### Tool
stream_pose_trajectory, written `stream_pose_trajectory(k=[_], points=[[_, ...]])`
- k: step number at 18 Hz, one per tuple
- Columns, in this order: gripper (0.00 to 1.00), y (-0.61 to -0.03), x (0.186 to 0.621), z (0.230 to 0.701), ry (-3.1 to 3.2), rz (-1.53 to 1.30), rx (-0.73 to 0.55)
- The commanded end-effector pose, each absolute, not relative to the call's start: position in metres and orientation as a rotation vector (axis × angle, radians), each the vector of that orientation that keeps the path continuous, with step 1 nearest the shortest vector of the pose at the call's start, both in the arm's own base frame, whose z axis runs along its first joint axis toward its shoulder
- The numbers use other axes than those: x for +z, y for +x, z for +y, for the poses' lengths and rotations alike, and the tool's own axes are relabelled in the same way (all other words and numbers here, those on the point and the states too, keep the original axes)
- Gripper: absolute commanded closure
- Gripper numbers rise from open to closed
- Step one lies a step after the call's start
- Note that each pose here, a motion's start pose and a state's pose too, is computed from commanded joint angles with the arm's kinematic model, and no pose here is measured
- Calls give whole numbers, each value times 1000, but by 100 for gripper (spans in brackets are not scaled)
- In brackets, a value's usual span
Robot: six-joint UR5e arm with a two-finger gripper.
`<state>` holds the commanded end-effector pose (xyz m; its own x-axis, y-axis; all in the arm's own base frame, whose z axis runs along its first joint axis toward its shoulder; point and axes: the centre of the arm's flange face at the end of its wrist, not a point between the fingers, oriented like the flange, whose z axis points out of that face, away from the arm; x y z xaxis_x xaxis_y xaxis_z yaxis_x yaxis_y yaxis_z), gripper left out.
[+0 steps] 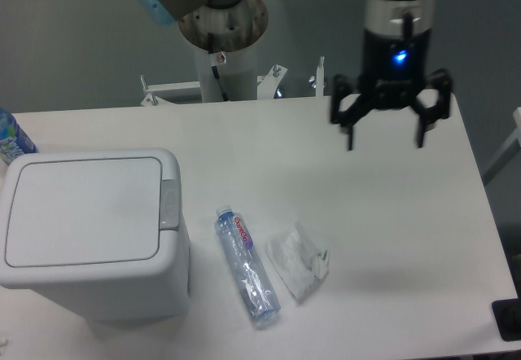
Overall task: Open the trash can
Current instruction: 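Move the open gripper toward the grey button on the trash can lid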
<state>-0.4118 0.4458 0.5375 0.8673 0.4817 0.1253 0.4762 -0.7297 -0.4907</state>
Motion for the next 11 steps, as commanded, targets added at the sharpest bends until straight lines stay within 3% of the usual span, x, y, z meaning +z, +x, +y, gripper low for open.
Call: stream_pose_trajectory(k=[2,11], points=[[0,-403,537,455,-2481,-720,-59],[0,-347,517,512,-2536,-619,-156]])
